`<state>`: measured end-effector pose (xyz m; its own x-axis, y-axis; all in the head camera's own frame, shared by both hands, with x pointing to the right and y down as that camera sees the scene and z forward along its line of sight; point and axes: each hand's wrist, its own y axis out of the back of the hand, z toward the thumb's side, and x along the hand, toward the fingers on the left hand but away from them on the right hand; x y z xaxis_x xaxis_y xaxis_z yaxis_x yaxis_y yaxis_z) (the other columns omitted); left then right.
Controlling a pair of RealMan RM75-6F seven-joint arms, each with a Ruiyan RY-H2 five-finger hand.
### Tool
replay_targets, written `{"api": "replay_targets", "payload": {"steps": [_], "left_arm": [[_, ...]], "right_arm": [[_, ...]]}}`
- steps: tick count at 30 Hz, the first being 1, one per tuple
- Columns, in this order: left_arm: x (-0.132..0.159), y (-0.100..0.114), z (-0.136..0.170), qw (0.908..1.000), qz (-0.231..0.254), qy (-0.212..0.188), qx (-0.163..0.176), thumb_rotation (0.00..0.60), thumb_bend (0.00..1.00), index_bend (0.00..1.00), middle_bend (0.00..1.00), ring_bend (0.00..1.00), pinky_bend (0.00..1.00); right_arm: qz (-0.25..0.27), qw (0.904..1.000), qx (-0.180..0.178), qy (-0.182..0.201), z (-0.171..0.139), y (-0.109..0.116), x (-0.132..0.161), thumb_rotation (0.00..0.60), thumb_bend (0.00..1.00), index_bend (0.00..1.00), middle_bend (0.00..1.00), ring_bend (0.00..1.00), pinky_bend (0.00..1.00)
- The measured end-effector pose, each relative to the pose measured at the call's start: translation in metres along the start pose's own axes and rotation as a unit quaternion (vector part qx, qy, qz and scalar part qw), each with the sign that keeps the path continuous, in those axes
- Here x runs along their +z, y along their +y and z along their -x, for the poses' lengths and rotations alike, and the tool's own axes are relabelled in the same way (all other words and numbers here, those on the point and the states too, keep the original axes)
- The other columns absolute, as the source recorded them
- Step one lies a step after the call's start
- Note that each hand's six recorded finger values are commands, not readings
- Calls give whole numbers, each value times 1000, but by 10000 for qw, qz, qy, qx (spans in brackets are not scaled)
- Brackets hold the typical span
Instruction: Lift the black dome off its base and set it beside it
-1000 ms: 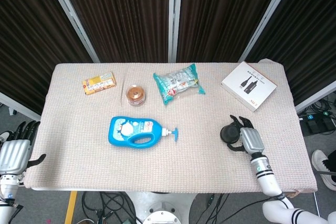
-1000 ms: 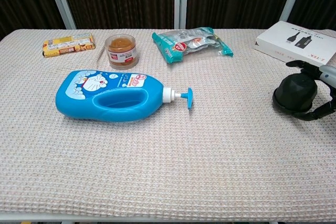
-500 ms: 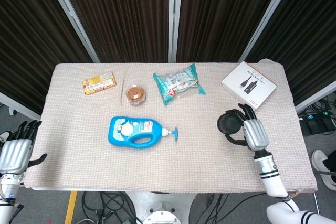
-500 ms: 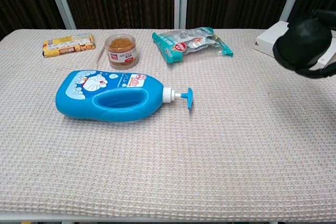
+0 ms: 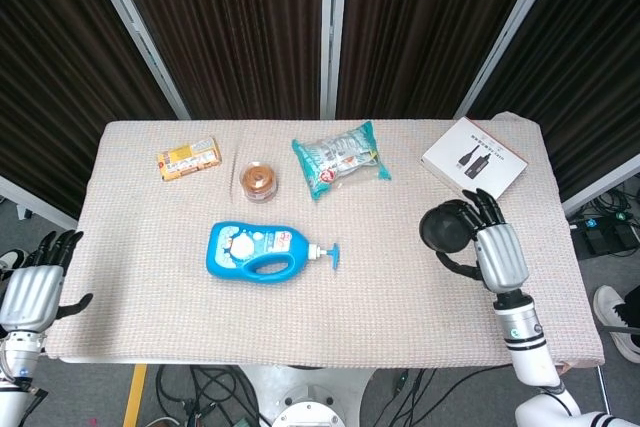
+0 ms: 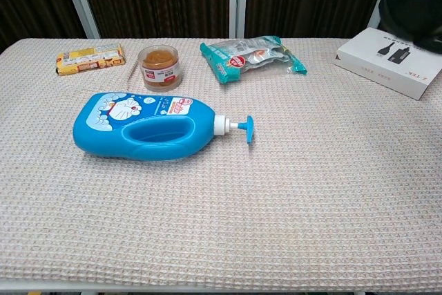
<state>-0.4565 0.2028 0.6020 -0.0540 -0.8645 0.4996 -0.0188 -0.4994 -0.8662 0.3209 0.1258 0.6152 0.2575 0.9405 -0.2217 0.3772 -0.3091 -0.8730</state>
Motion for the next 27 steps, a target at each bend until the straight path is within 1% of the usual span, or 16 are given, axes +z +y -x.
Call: {"api": "replay_targets", "payload": {"steps": [2, 3, 4, 6, 7, 9, 11, 14, 16, 17, 18, 21, 23, 24, 26, 27], "left_arm": [[0, 1, 0, 10000, 15, -6, 15, 600, 178, 64, 50, 0, 217], [0, 2, 0, 10000, 14, -2, 28, 600, 179, 63, 50, 0, 217], [-1, 3, 0, 10000, 12, 5, 33, 600, 179, 63, 50, 0, 217], [-2, 4, -1, 10000, 7, 33, 33, 600, 179, 63, 50, 0, 217], [-3, 4, -1, 10000, 8, 45, 30, 600, 178, 63, 50, 0, 217], [-3, 3, -2, 10000, 17, 58, 26, 600, 179, 63, 50, 0, 217], [-2, 2, -2, 10000, 32, 51, 15, 600, 179, 63, 50, 0, 217], [1, -1, -1, 10000, 29, 13, -25, 600, 179, 64, 50, 0, 217], [1, -2, -1, 10000, 23, 2, -28, 600, 178, 63, 50, 0, 217], [1, -1, -1, 10000, 22, 2, -22, 600, 179, 64, 50, 0, 217], [0, -1, -1, 10000, 18, 5, -16, 600, 178, 64, 50, 0, 217], [-1, 2, -1, 10000, 10, 11, 3, 600, 178, 64, 50, 0, 217], [-1, 2, -1, 10000, 20, 17, 3, 600, 179, 64, 50, 0, 217], [-1, 1, -1, 10000, 25, 22, -6, 600, 179, 64, 50, 0, 217], [-1, 0, 0, 10000, 28, 26, -19, 600, 179, 64, 50, 0, 217], [-1, -1, 0, 10000, 32, 30, -32, 600, 179, 64, 50, 0, 217]], "right_arm": [[-154, 9984, 472, -265, -2, -25, -18, 600, 225, 323, 453, 122, 108], [-242, 9955, 811, -437, -4, -42, -30, 600, 226, 323, 453, 122, 109], [-311, 9924, 1054, -556, -6, -54, -39, 600, 226, 323, 452, 122, 109], [-489, 9848, 1491, -743, -10, -72, -57, 600, 225, 323, 452, 122, 109], [-544, 9825, 1606, -773, -10, -75, -62, 600, 225, 323, 453, 123, 110], [-572, 9809, 1709, -731, -9, -77, -63, 600, 224, 323, 454, 123, 110], [-490, 9838, 1624, -573, -6, -71, -52, 600, 220, 323, 454, 123, 110], [-235, 9933, 1126, -114, 0, -46, -17, 600, 213, 323, 454, 123, 110], [-60, 9982, 548, 227, 1, -17, 7, 600, 212, 323, 454, 123, 110], [9, 9990, 276, 349, 0, -3, 16, 600, 212, 324, 455, 123, 110], [94, 9988, -78, 479, -2, 13, 25, 600, 212, 326, 455, 123, 110], [186, 9957, -714, 564, -8, 40, 32, 600, 212, 327, 455, 123, 110], [169, 9950, -854, 495, -9, 44, 27, 600, 215, 327, 455, 123, 110], [151, 9954, -847, 414, -9, 42, 22, 600, 216, 327, 455, 123, 110], [108, 9972, -690, 251, -7, 33, 13, 600, 219, 327, 454, 123, 110], [62, 9987, -488, 121, -6, 23, 5, 600, 220, 327, 454, 123, 110]]}}
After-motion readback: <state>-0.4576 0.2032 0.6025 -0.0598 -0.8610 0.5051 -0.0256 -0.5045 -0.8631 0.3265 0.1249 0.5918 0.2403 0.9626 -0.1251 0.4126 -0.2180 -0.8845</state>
